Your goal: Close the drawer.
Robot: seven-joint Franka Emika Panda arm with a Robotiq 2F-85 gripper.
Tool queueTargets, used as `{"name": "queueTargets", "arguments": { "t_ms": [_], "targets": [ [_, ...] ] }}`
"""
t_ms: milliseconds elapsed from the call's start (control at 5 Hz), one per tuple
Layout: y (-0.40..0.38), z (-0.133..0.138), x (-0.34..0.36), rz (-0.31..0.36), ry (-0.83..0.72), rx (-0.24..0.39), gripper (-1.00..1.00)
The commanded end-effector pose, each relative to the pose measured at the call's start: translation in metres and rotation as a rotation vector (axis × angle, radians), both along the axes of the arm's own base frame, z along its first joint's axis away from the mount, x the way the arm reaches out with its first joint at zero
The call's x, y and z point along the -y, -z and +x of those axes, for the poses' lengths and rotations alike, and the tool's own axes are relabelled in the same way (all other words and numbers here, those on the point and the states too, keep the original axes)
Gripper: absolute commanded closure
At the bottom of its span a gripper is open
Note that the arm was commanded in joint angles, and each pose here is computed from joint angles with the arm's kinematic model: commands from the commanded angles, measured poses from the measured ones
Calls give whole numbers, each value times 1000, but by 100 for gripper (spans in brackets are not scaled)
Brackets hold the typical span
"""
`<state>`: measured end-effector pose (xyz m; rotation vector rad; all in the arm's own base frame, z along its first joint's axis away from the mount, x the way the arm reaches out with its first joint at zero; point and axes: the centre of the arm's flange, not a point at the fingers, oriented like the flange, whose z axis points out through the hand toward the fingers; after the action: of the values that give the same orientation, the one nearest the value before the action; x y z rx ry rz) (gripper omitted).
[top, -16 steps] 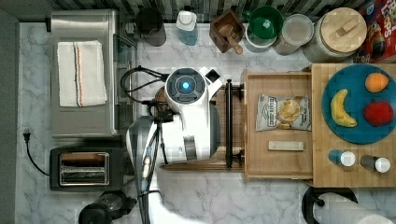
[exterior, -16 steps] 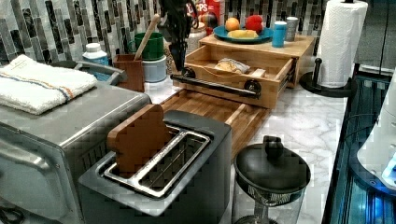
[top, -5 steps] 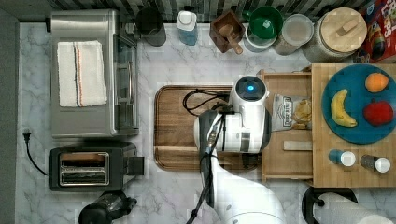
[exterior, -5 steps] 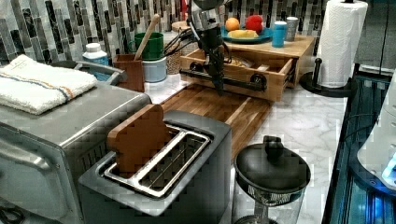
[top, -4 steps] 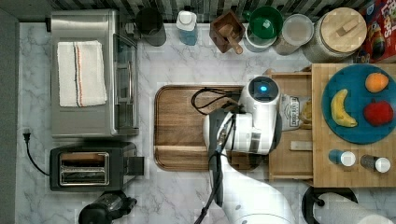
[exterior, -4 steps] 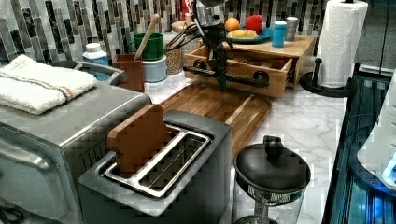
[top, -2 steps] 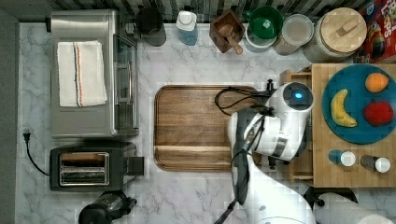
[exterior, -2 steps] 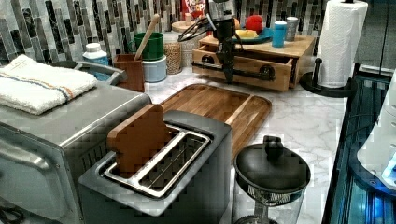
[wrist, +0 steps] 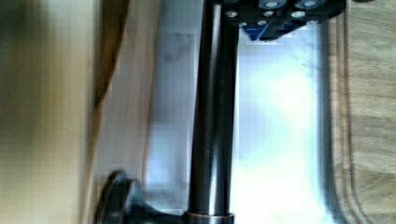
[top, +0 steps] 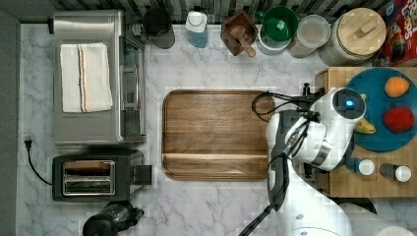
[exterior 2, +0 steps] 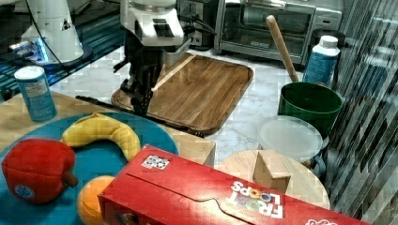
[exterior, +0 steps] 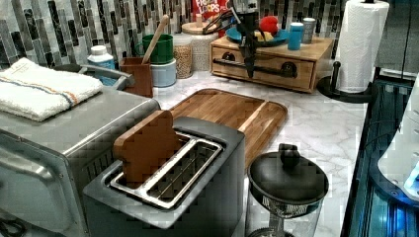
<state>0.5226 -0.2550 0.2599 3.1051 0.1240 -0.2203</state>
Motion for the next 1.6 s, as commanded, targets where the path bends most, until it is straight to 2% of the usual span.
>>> {"name": "queueTargets", "arguments": {
  "t_ms": [200, 1600],
  "targets": [
    [-99, 9, 141, -174, 23, 162, 100],
    [-99, 9, 141, -174, 22, 162, 100]
  ]
}}
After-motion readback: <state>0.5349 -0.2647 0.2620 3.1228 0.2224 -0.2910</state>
